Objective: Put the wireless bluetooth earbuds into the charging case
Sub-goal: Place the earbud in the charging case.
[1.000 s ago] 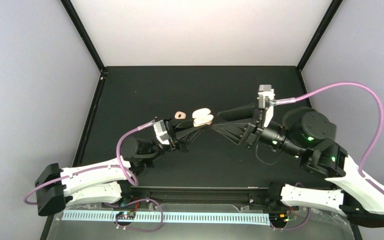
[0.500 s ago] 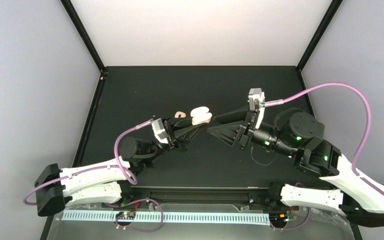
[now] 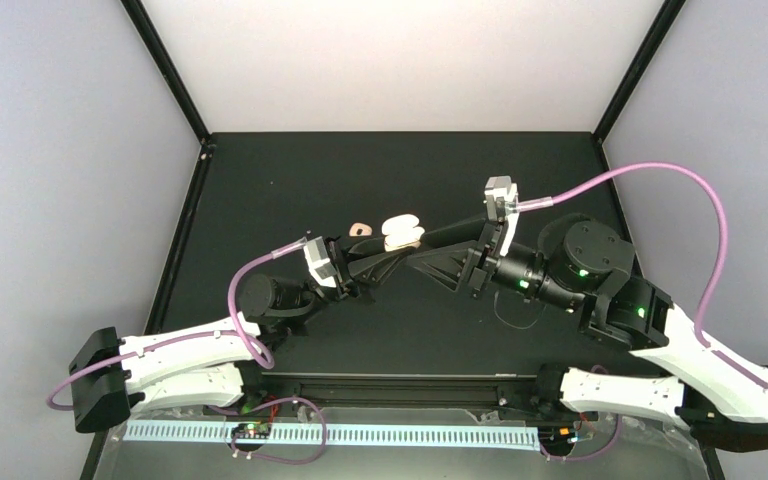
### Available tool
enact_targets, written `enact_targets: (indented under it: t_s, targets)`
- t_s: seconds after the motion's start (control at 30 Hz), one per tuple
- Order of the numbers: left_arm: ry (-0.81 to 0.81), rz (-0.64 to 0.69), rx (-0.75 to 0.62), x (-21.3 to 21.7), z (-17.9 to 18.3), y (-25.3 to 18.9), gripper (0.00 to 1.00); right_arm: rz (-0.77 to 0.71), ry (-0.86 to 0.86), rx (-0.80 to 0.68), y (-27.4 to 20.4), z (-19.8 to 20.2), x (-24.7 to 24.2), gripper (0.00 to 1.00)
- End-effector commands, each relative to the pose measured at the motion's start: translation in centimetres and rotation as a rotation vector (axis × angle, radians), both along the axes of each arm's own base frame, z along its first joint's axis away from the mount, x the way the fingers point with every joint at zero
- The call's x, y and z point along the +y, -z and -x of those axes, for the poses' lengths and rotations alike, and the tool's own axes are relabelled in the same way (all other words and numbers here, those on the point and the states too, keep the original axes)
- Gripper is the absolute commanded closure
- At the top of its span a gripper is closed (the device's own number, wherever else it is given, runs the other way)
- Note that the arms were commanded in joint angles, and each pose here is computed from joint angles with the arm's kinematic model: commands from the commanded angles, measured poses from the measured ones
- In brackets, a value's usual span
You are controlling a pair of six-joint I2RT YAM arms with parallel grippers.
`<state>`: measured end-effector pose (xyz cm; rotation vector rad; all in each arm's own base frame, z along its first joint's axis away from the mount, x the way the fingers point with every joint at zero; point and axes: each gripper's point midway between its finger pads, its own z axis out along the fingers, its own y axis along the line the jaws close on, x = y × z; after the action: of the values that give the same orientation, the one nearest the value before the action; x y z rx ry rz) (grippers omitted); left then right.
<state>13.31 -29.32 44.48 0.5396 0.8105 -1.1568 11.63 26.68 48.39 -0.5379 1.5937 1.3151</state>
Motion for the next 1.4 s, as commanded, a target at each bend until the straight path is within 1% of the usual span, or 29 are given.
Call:
enact_targets:
  t_s: [0.0,0.7,1.03,1.13,1.23,1.37]
  targets:
    - [0.034,0.07,-0.033,1.0,1.0,-2.0,0.98,-0.019,0.015,-0.007,-0.5,-0.2,-0.1,0.44]
    - [0.12,0.051,-0.097,0.5,2.8,-2.4,0.98,-0.008,0.031,-0.003,-0.2,-0.8,0.5,0.44]
    - [0.127,0.056,-0.107,0.7,3.1,-2.6,0.98,-0.004,0.014,0.001,-0.1,-0.8,1.2,0.44]
    - [0.104,0.058,-0.09,0.9,2.6,-2.2,0.98,-0.053,0.0,-0.041,-2.3,0.1,-0.1,0.44]
    - [0.076,0.056,-0.085,1.3,2.4,-1.8,0.98,-0.134,-0.006,-0.111,-5.8,1.6,-3.1,0.43]
    - [0.056,0.043,-0.08,1.7,2.3,-1.2,0.98,-0.172,-0.015,-0.169,-7.3,3.2,-6.0,0.43]
